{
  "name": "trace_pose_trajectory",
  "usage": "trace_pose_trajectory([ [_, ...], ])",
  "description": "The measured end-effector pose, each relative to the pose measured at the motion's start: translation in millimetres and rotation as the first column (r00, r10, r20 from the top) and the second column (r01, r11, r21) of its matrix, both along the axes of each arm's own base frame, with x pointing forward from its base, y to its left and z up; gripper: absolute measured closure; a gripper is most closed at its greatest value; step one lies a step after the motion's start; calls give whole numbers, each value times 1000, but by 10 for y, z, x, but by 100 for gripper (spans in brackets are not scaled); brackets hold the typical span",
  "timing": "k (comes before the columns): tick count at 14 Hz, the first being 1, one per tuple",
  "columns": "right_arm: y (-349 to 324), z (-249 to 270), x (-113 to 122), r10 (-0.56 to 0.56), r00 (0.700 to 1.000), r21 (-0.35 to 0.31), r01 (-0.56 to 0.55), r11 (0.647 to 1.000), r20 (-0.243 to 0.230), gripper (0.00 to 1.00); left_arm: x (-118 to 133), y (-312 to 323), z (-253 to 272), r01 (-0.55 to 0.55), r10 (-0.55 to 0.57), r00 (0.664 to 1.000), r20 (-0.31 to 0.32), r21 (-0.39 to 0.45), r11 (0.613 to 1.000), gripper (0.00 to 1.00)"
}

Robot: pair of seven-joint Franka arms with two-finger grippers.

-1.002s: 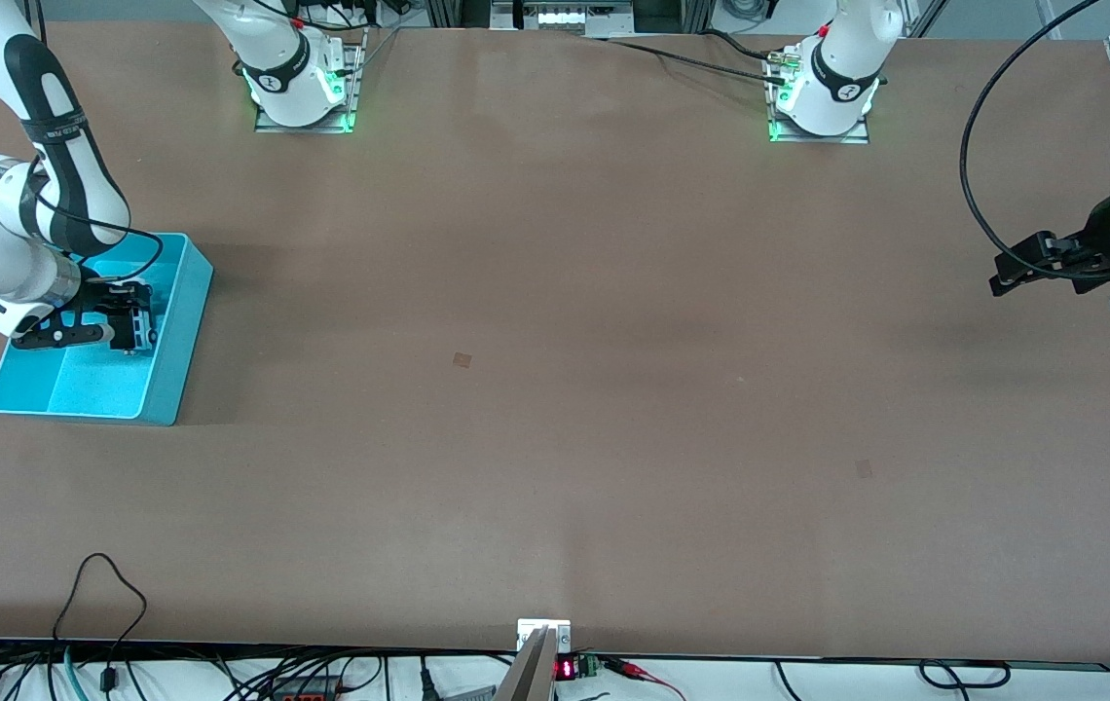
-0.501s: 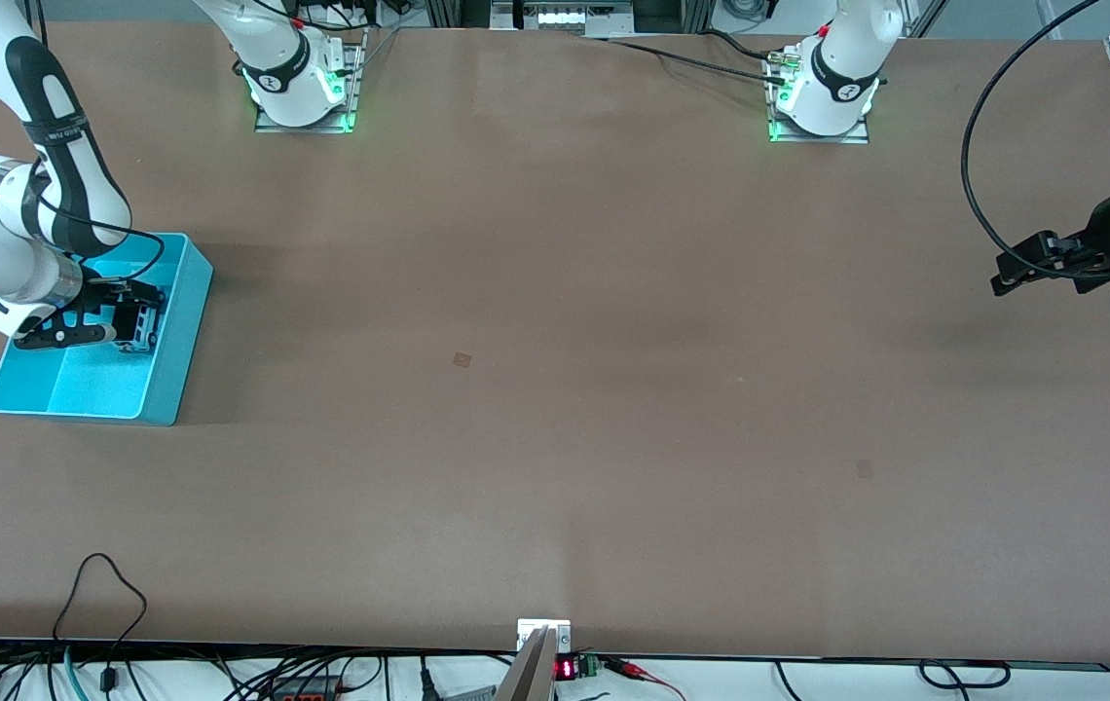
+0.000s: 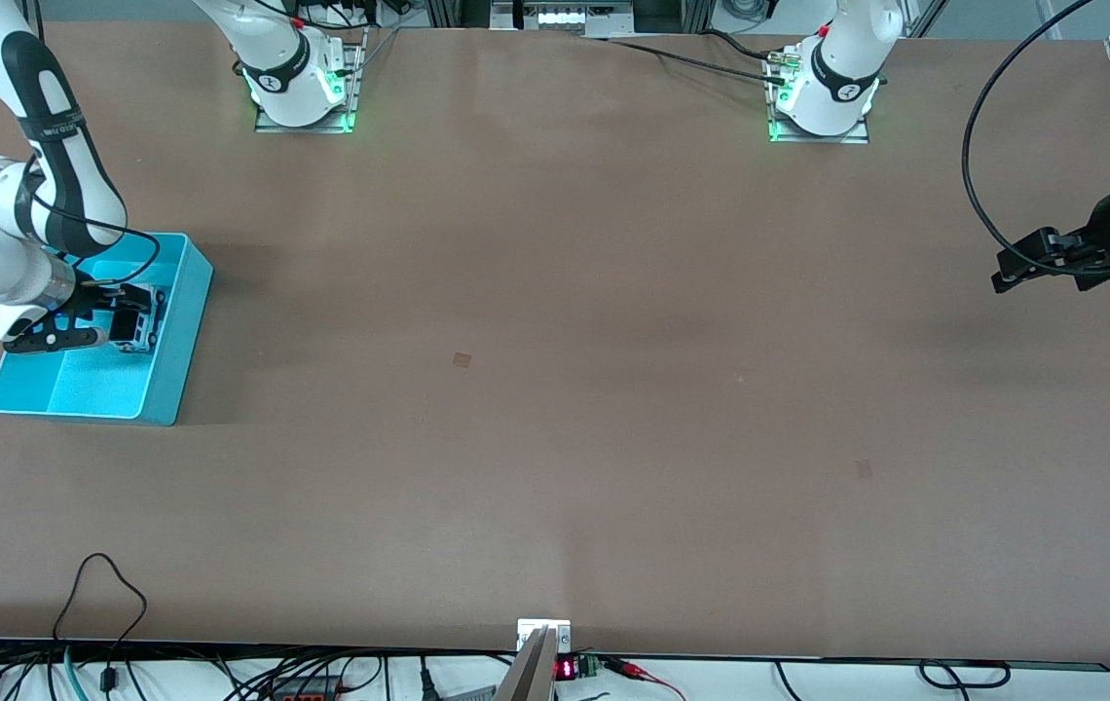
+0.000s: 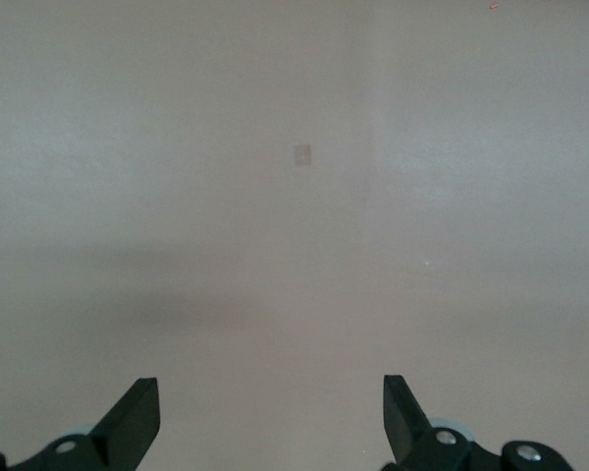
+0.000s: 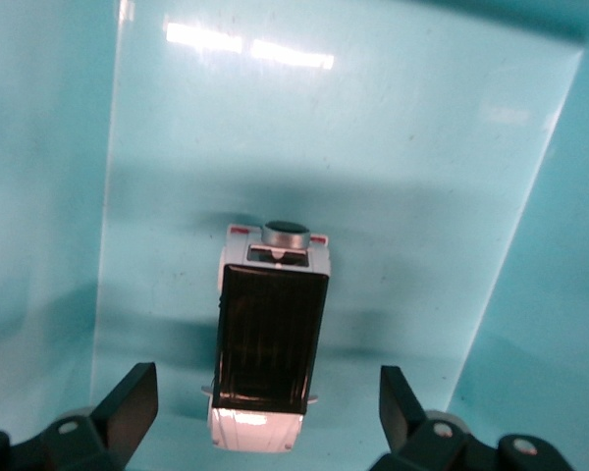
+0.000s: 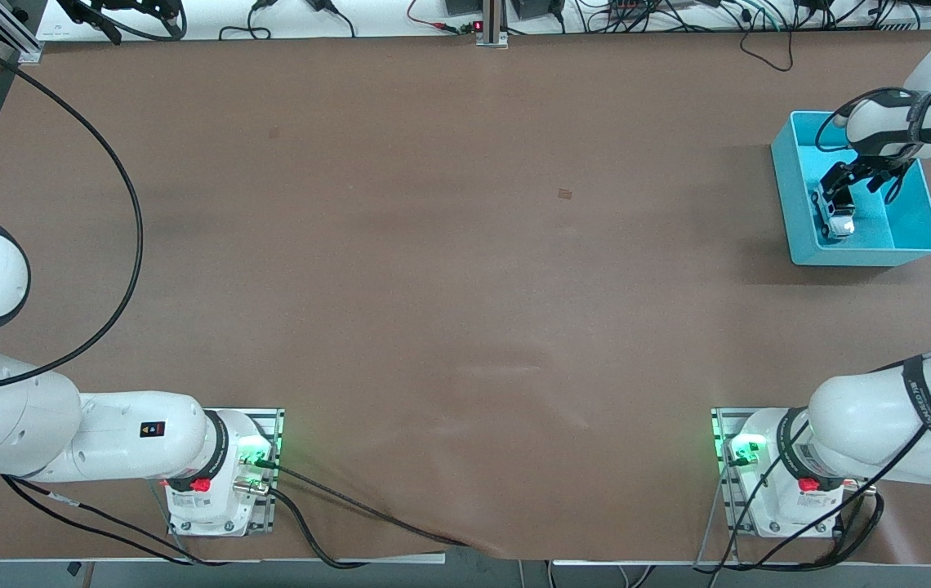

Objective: Wind and store white jeep toy
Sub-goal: 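Lower the jeep into the blue bin with the right gripper, then open the right gripper and raise it out of the bin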

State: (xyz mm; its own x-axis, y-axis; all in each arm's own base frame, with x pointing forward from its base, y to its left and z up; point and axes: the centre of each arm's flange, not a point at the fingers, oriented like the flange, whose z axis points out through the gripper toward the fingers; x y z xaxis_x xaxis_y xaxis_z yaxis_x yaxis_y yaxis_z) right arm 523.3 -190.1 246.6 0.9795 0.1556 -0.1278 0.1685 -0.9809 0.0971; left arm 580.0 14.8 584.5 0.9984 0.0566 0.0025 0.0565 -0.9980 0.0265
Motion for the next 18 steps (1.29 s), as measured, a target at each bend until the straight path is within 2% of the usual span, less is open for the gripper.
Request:
trace_pose_trajectory([
  [5, 225, 703, 172, 30, 1000, -1, -30, 1000, 0, 0, -7, 0, 4, 0, 0, 1000, -2, 0, 1000, 0],
  [10, 736, 1929, 358, 58, 998, 36, -57, 998, -19, 0, -8, 2, 5, 0, 0, 1000, -3, 0, 1000, 0],
  [15, 1195, 3059, 383, 102, 994, 40, -100, 994, -27, 0, -8, 2, 5, 0, 0, 1000, -3, 0, 1000, 0],
  [18, 1429, 3314, 303, 2, 999, 39, 0, 999, -46, 0, -8, 2, 4, 0, 0, 1000, -3, 0, 1000, 0],
])
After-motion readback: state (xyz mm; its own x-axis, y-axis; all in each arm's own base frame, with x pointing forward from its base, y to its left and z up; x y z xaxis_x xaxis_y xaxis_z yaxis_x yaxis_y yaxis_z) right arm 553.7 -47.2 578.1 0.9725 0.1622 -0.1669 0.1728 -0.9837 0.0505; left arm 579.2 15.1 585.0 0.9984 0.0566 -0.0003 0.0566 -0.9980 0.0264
